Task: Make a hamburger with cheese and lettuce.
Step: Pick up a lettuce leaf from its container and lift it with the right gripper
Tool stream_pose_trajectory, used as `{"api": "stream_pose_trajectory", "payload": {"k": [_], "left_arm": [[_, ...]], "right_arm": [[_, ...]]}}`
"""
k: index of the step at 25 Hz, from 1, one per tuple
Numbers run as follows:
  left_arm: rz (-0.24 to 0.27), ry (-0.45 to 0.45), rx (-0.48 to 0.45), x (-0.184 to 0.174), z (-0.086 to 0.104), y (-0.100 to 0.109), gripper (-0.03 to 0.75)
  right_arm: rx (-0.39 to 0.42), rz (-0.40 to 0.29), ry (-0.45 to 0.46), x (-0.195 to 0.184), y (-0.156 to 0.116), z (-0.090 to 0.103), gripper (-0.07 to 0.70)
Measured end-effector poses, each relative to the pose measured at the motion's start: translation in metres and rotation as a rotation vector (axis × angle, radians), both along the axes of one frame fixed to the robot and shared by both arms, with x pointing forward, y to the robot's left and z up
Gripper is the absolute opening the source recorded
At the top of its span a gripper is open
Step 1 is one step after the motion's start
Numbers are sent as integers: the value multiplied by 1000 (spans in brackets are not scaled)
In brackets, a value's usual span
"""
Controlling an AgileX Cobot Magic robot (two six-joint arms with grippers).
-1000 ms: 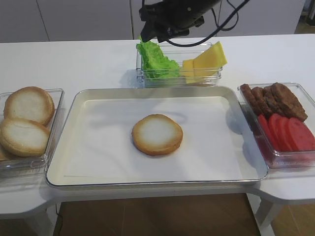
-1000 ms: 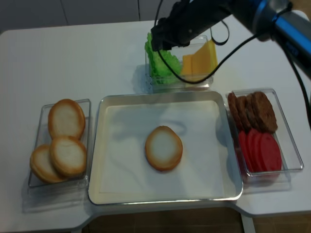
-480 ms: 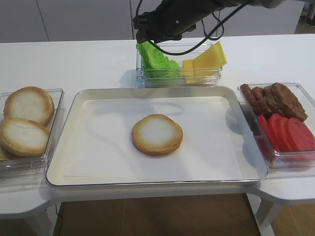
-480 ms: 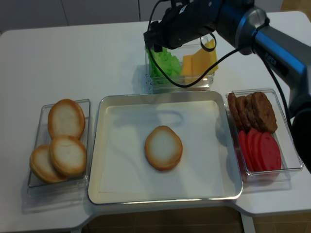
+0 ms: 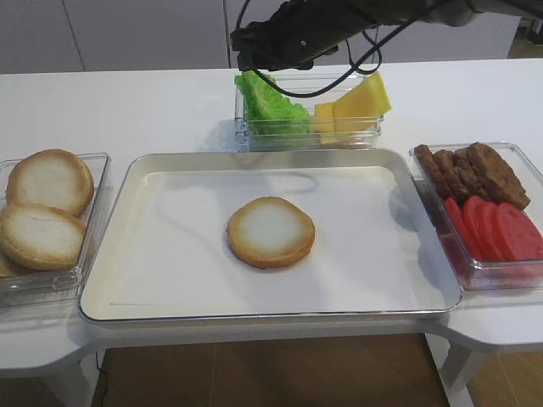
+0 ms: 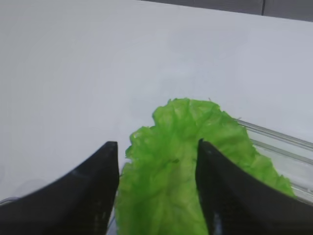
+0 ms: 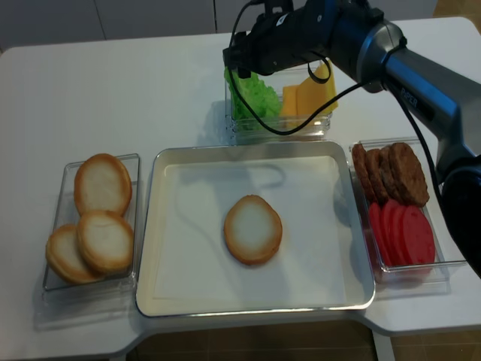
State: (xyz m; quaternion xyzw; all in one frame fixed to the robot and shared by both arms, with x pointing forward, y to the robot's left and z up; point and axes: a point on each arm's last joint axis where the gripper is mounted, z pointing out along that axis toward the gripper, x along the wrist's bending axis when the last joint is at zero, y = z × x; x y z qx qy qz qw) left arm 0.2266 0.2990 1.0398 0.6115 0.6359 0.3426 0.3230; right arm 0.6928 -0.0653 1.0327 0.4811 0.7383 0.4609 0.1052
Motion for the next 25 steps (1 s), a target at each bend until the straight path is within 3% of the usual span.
{"api": "stream_pose_trajectory", "payload": {"k": [12,20,25], "left_arm": [[0,0,0,0,0,0,478],[0,0,0,0,0,0,478],[0,0,0,0,0,0,478]], "right_arm": [[1,-7,13,3,1,-9,398],[91,-22,49,2,5,-6,398],[80,-9,39,3,5,-8,397]]}}
